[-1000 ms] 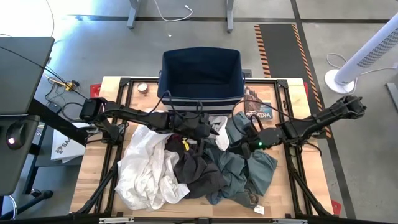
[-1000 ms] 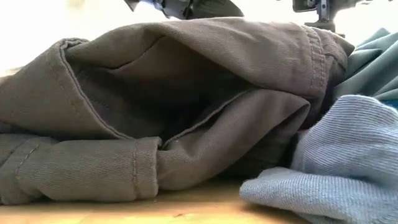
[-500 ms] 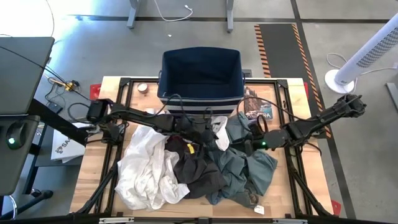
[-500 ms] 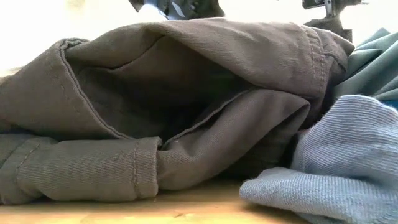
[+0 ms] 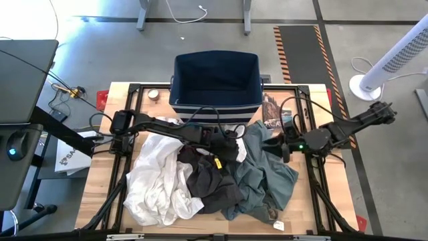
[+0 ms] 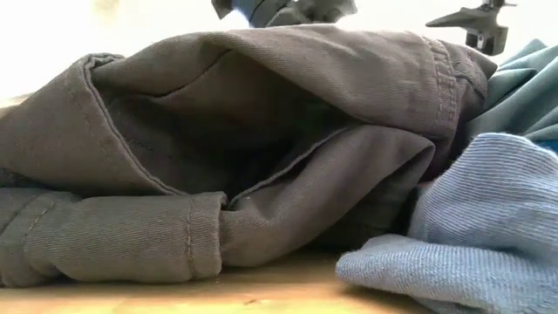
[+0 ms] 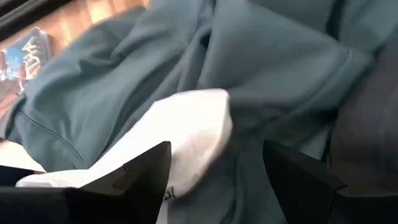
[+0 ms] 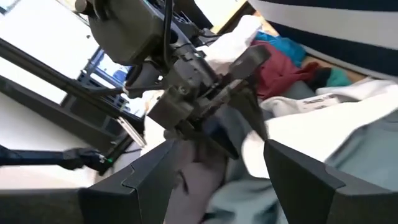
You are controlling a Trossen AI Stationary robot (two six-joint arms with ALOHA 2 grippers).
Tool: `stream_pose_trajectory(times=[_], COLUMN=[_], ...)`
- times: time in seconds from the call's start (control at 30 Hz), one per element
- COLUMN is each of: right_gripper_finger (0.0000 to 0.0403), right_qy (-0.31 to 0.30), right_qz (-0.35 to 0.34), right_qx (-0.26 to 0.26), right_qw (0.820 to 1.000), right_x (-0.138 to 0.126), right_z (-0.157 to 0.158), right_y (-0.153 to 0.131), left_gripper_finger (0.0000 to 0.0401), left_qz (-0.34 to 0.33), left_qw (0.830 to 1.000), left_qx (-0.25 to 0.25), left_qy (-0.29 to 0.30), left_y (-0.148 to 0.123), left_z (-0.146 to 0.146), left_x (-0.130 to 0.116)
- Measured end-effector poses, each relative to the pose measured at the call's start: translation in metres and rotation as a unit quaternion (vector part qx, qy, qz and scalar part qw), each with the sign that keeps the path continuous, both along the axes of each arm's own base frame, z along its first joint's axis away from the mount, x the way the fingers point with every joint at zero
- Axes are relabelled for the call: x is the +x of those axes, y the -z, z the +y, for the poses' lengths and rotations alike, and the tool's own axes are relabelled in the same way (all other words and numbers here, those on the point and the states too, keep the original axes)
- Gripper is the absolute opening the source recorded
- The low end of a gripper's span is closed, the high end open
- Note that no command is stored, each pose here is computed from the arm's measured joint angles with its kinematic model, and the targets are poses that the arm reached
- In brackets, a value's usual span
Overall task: Sort clothes
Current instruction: Put the white sock into the blue laundry bin
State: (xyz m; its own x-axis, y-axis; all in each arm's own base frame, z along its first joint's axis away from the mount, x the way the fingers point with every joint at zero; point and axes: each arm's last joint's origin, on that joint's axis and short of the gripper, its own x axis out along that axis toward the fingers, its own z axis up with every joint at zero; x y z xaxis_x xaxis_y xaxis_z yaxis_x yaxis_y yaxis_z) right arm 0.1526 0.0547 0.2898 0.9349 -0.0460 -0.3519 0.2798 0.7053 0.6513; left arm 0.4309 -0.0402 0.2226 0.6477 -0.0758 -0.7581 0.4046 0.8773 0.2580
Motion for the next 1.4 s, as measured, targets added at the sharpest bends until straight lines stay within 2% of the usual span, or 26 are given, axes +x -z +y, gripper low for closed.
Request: stream_pose_trajectory(times=[0.1, 0.47, 0.6, 0.83, 1.13, 1.4], right_gripper_finger=[0.0240, 0.0240, 0.0240, 0.0240, 0.0240, 0.0240], right_qy=[0.003, 0.021, 0.026, 0.028, 0.037, 0.039], right_qz=[0.008, 0.031, 0.040, 0.048, 0.058, 0.061], right_qx=[-0.012, -0.060, -0.068, -0.072, -0.081, -0.084], right_qw=[1.000, 0.997, 0.997, 0.996, 0.994, 0.994], right_x=[-0.003, -0.006, -0.007, -0.007, -0.009, -0.009], right_z=[-0.002, -0.005, -0.006, -0.006, -0.007, -0.007], right_y=[0.001, 0.005, 0.007, 0.008, 0.010, 0.011], left_gripper_finger=[0.0252, 0.0251, 0.0238, 0.0172, 0.0018, 0.0006], left_qz=[0.009, -0.005, -0.015, -0.017, -0.012, -0.027], left_qw=[1.000, 0.999, 0.998, 0.998, 0.998, 0.995], left_qx=[0.025, 0.039, 0.046, 0.040, 0.036, 0.056], left_qy=[-0.011, -0.024, -0.033, -0.041, -0.042, -0.076], left_y=[0.005, 0.010, 0.009, 0.009, 0.001, -0.042], left_z=[0.001, -0.004, -0.006, -0.007, -0.012, -0.009], left_x=[0.001, 0.005, 0.006, 0.006, 0.006, 0.012])
